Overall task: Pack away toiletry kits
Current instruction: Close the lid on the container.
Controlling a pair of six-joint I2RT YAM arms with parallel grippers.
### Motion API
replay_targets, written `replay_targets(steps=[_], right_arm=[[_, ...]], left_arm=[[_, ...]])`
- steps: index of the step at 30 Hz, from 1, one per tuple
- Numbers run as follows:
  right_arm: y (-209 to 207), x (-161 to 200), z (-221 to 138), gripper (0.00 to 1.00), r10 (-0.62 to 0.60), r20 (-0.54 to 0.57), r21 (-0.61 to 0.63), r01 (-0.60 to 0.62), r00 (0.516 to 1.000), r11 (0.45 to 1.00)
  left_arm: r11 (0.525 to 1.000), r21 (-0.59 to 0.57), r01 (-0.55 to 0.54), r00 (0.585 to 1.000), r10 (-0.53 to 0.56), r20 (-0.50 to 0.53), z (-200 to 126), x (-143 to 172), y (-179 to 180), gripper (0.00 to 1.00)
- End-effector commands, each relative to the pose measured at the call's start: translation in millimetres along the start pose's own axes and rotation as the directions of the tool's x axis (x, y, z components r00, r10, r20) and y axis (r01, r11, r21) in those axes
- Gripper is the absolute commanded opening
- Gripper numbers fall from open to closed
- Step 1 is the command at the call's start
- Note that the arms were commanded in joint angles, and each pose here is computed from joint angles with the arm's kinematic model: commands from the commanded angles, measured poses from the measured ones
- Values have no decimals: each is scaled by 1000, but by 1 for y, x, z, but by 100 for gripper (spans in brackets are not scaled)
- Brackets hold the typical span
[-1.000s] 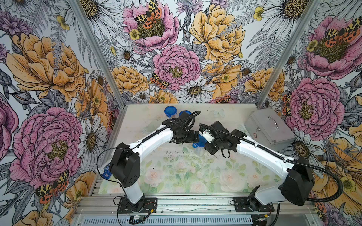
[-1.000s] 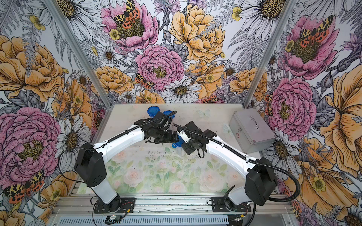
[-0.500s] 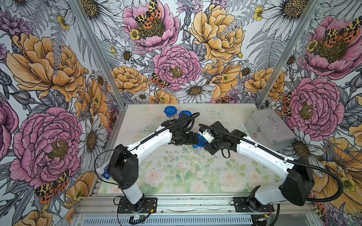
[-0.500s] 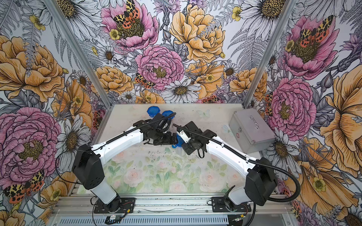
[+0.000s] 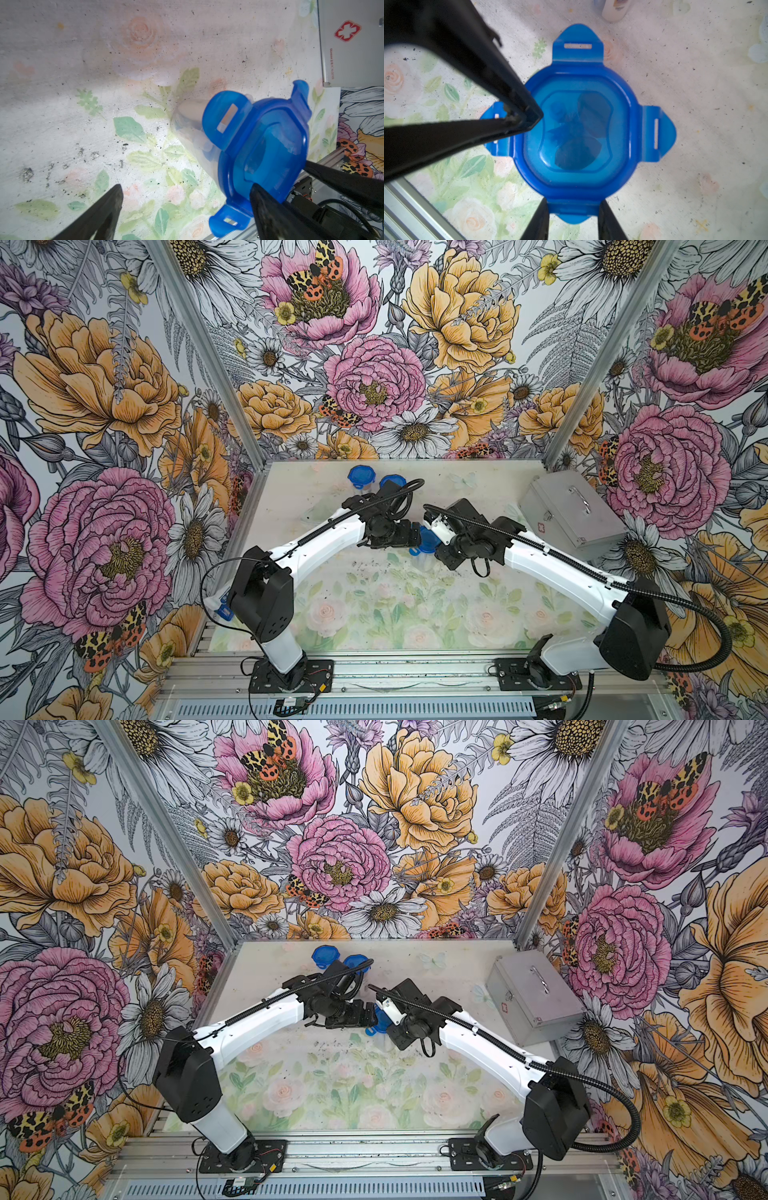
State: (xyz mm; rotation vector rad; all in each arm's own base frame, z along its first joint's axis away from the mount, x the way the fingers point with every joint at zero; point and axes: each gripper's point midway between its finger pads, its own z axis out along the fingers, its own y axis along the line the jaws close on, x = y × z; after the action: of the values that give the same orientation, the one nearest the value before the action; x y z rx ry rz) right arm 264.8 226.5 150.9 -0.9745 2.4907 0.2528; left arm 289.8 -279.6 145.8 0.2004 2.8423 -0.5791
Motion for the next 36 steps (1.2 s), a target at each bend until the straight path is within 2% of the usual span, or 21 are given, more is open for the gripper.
replay_targets(steps=[1, 6, 17, 21, 24, 29, 32, 34, 36], right_arm=[[2, 3, 0, 33, -16, -10, -17, 16, 1000, 1000], [2, 5, 0, 35, -19, -13, -18, 19, 1000, 1000], [-3, 2, -5, 49, 0, 4, 15, -1, 1000, 1000], [-3, 2, -8, 58, 24, 14, 14, -24, 1000, 1000], [-2, 0, -17, 60, 59, 38, 5, -59, 998, 998], [5, -3, -38, 61, 182, 98, -54, -177, 978, 983], [5, -5, -50, 60, 314, 117, -107, -302, 942, 947], [3, -4, -50, 57, 438, 90, -158, -422, 894, 893], [1, -2, -47, 51, 561, 32, -203, -544, 827, 814]], left_arm=[[1000, 2, -17, 999, 17, 43, -15, -7, -6, 94], [1000, 7, -21, 998, 21, 53, -17, -11, -10, 94], [999, 2, -42, 997, 41, 60, -21, -18, -13, 94], [999, -8, -51, 996, 51, 68, -25, -21, -11, 94], [996, -25, -87, 993, 89, 83, -31, -28, -12, 94], [979, -62, -196, 974, 202, 106, -41, -40, -19, 91], [964, -71, -257, 957, 264, 118, -43, -50, -24, 89], [951, -68, -302, 944, 308, 121, -42, -56, -31, 87], [938, -59, -343, 931, 347, 114, -37, -58, -37, 86]])
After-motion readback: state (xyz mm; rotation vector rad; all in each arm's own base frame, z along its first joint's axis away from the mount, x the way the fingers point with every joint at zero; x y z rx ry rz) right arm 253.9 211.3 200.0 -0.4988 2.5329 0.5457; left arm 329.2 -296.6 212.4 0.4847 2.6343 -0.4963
